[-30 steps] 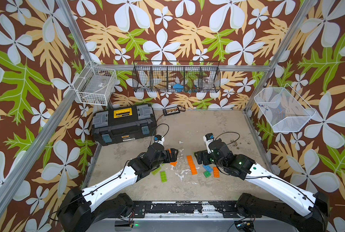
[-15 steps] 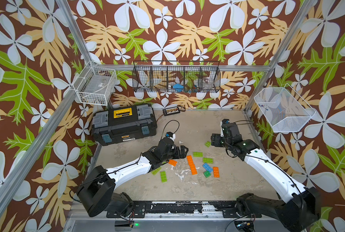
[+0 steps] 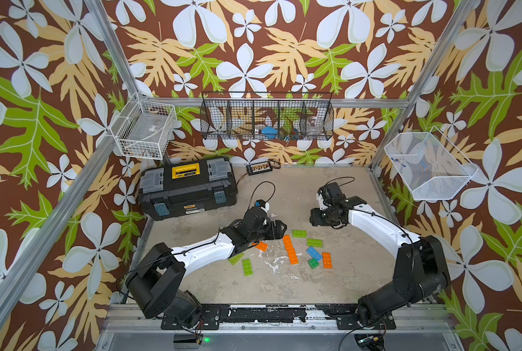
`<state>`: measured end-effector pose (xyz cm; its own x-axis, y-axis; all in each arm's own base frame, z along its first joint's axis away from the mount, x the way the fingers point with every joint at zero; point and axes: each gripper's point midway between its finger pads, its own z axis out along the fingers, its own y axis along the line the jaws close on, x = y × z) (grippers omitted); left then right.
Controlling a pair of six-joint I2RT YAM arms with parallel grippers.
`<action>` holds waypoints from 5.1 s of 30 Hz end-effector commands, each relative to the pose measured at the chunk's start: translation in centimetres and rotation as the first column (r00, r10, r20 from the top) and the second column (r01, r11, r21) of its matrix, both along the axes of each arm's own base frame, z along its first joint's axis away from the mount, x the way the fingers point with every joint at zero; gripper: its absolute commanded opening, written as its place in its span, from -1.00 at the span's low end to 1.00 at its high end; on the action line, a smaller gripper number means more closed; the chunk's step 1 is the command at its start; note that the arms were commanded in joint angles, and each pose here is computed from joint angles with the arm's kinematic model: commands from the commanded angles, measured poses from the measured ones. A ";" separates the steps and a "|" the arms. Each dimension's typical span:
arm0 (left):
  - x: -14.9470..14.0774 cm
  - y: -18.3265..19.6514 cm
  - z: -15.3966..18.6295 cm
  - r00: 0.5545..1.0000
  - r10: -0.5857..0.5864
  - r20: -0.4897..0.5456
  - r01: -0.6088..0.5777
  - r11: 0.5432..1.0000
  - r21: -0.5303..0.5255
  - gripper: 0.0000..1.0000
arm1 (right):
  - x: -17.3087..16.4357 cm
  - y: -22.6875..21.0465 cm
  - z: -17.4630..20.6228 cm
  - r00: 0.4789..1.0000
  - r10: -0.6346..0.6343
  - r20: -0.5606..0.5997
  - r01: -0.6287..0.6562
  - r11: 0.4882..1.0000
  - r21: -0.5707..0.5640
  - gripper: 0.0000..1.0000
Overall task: Assemble a small pinwheel with lego
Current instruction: Pick up the lego brick from the center of the board, then assemble the lego brick with the lego brick.
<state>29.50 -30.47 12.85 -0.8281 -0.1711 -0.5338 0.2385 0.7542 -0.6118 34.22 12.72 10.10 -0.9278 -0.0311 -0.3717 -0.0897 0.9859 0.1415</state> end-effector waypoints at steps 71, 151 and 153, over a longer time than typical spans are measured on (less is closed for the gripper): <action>-3.5 2.2 -1.6 0.999 -0.028 -0.038 0.027 0.999 -0.028 0.66 | -12.2 1.1 -9.4 0.926 0.168 -0.337 -0.257 0.935 -0.242 -0.72; -5.6 5.8 -4.0 0.995 0.064 -0.079 -0.065 0.998 -0.008 0.71 | -10.1 9.8 -7.9 0.934 0.172 -0.312 -0.211 0.973 -0.094 -0.69; -5.7 5.7 -4.1 0.995 0.063 -0.083 -0.065 0.998 -0.014 0.71 | -10.2 9.8 -8.0 0.935 0.163 -0.316 -0.203 0.974 -0.098 -0.69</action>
